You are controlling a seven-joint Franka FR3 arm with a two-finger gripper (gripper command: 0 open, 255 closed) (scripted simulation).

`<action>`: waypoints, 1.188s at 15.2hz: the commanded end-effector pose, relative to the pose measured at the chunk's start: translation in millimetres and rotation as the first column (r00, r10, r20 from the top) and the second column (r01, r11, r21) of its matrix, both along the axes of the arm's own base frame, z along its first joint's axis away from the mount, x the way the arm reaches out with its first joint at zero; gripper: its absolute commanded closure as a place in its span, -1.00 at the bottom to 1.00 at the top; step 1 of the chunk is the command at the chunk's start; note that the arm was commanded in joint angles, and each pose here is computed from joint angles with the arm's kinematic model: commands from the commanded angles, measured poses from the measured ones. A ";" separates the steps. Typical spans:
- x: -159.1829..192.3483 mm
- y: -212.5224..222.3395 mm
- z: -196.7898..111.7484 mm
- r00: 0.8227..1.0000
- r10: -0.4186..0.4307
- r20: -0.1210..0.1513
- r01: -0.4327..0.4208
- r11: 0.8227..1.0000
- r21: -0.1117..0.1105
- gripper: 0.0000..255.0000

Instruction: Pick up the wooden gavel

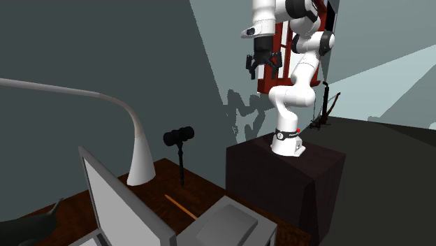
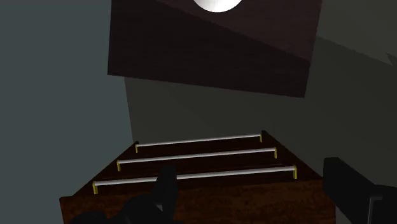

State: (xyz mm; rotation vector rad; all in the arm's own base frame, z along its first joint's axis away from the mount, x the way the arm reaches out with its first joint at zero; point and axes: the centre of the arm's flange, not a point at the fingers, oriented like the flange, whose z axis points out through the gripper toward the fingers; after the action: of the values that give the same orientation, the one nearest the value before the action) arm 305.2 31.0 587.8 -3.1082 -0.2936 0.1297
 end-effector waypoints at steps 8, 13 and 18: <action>80.9 -29.8 -39.3 0.999 -0.037 -0.006 0.037 0.999 0.033 -1.00; 137.8 -52.2 -68.2 0.998 -0.063 -0.012 0.064 0.996 0.057 -1.00; 194.1 -75.3 -98.0 0.996 -0.090 -0.018 0.091 0.993 0.080 -1.00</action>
State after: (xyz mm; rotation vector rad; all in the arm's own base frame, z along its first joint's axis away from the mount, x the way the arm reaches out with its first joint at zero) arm 488.3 -41.6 497.3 -3.0370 -0.1626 0.1347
